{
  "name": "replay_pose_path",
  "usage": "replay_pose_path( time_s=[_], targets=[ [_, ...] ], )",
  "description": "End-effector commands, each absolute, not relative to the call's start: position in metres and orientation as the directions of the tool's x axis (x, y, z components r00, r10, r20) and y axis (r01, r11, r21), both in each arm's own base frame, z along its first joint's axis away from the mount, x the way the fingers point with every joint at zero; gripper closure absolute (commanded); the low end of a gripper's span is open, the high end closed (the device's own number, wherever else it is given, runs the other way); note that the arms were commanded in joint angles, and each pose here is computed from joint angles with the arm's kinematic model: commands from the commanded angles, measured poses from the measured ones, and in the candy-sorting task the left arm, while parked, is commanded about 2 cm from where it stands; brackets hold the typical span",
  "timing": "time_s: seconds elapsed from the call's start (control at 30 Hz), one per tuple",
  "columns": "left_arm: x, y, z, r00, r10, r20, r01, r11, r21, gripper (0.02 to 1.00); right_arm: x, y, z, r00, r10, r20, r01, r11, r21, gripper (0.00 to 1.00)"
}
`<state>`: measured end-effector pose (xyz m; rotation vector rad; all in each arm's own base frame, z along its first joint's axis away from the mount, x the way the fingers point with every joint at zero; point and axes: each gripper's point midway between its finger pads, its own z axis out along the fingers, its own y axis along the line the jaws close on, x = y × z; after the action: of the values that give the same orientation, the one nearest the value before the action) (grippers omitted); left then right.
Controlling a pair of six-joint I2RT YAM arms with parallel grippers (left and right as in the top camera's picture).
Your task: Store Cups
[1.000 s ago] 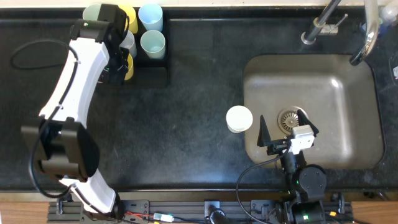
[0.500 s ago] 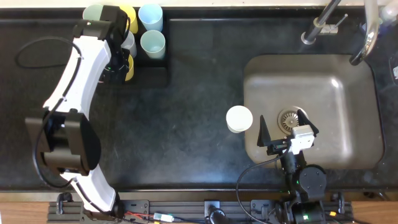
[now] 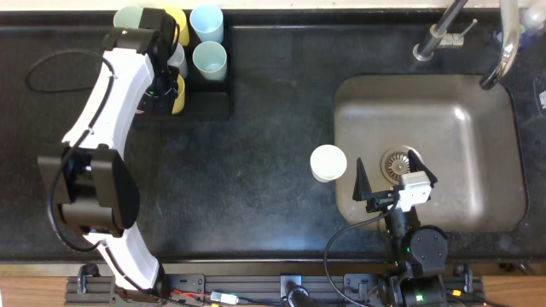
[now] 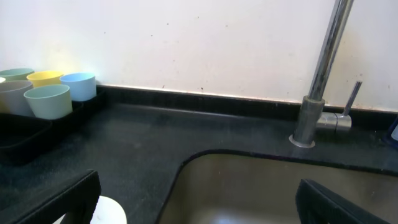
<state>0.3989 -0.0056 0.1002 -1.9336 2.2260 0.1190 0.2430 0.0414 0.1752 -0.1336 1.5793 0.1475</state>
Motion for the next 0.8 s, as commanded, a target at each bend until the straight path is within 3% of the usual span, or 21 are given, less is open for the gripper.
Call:
replay_pose_path(
  time_s=[0.03, 0.33, 0.5, 0.53, 0.67, 0.8],
  targets=[
    [0.396, -0.001, 0.094, -0.121, -0.973, -0.199, -0.991, 0.131, -0.039, 0.884, 0.243, 0.041, 0.172, -0.012, 0.004, -1.0, -0.174, 0.985, 0.006, 0.003],
    [0.397, -0.001, 0.094, -0.129, -0.971, -0.203, -0.989, 0.139, -0.04, 0.853, 0.243, 0.041, 0.172, -0.012, 0.004, -1.0, -0.175, 0.985, 0.006, 0.003],
    [0.397, -0.001, 0.094, -0.129, -0.971, -0.202, -0.989, 0.14, -0.041, 0.776, 0.243, 0.041, 0.172, -0.012, 0.004, -1.0, -0.175, 0.985, 0.006, 0.003],
    [0.397, -0.001, 0.095, -0.133, -0.97, -0.202, -0.989, 0.145, -0.042, 0.748, 0.243, 0.041, 0.172, -0.012, 0.004, -1.0, -0.175, 0.985, 0.006, 0.003],
    [0.398, -0.001, 0.104, -0.156, -0.966, -0.208, -0.983, 0.172, -0.064, 0.483, 0.243, 0.041, 0.172, -0.012, 0.004, -1.0, -0.175, 0.985, 0.006, 0.003],
    [0.398, 0.003, 0.124, -0.142, -0.962, -0.233, -0.979, 0.172, -0.112, 0.421, 0.243, 0.041, 0.172, -0.012, 0.004, -1.0, -0.175, 0.985, 0.006, 0.003]
  ],
)
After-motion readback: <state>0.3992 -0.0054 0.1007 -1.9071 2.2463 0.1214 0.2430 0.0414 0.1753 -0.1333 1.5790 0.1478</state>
